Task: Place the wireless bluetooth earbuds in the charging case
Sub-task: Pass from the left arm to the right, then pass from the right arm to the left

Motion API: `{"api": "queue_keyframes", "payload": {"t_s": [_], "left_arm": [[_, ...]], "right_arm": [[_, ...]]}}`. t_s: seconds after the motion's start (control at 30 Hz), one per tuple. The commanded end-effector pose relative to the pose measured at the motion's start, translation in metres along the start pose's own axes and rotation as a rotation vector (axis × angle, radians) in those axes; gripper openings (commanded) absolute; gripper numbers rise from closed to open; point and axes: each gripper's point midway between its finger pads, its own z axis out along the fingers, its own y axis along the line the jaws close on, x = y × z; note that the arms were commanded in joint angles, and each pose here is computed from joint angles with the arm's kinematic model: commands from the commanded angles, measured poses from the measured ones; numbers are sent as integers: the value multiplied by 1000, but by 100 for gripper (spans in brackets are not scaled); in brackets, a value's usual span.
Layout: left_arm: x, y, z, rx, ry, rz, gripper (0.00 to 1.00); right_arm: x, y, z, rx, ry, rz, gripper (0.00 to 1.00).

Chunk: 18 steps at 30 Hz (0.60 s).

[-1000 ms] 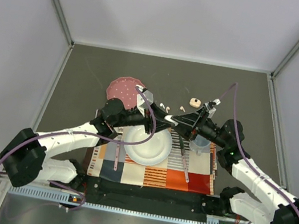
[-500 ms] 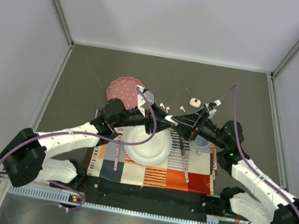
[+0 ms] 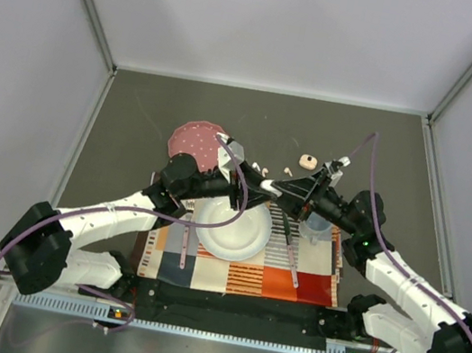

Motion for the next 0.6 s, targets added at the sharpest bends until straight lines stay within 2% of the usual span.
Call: {"api": "queue_keyframes", "payload": {"t_s": [0.0, 0.17, 0.4, 0.57], "left_arm": [[-18, -2, 4, 1, -32, 34, 45], [-14, 1, 3, -12, -25, 35, 58], [-18, 1, 1, -19, -55, 56, 64], [-30, 0, -2, -32, -125, 78, 64]], "right_arm": [[7, 32, -5, -117, 2, -62, 6], [5, 34, -6, -137, -10, -48, 5], [4, 35, -6, -145, -17, -34, 4], [4, 32, -7, -147, -20, -13, 4]]}}
